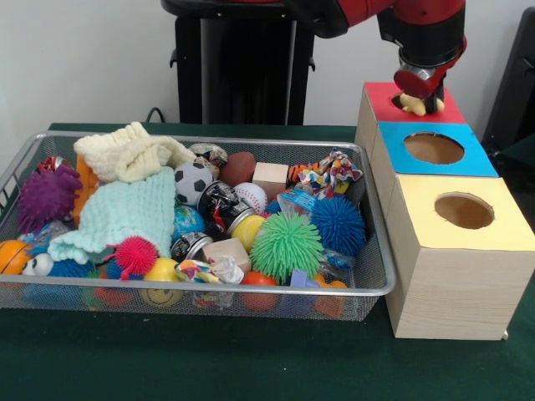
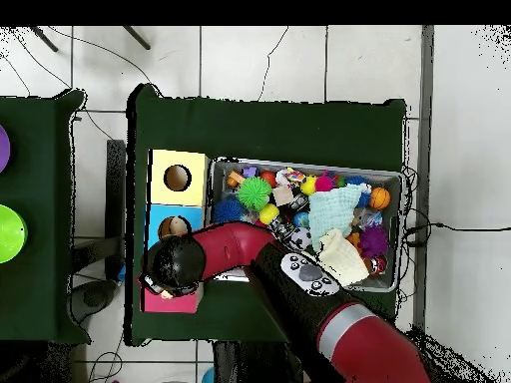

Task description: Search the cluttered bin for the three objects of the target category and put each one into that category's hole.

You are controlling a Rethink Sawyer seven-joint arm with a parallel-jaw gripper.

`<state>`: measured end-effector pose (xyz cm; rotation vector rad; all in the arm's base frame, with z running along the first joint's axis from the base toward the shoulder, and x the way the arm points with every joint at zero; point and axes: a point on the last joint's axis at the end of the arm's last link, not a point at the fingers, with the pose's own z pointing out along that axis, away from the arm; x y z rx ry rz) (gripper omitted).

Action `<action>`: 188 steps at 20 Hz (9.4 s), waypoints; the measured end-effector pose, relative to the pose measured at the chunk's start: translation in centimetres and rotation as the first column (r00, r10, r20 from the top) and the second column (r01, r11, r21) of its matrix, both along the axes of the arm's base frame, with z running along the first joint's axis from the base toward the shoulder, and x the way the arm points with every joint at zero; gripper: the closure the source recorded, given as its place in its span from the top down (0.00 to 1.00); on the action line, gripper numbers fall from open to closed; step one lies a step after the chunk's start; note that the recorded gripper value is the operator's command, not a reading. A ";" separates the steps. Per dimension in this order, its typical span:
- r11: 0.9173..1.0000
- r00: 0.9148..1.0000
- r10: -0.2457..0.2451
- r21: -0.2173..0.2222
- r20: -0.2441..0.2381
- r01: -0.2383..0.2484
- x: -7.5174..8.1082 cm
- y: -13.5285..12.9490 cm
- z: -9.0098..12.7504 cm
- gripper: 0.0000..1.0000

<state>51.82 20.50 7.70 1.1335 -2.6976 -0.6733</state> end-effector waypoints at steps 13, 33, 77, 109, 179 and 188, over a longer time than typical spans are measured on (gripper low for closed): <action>0.998 0.998 0.052 -0.029 -0.030 -0.053 -0.4 -0.4 -0.1 0.00; 0.997 0.996 0.071 -0.020 -0.054 -0.073 -1.5 -0.2 -1.4 0.00; 0.995 0.994 0.085 -0.039 -0.071 -0.088 -1.5 -0.8 -1.1 1.00; 0.982 0.989 0.130 -0.129 -0.078 -0.139 -0.2 -2.6 2.5 1.00; 0.919 0.945 0.200 -0.383 0.258 -0.090 13.0 -25.9 8.1 1.00; 0.913 0.945 0.248 -0.378 0.214 -0.154 12.0 -26.5 2.6 1.00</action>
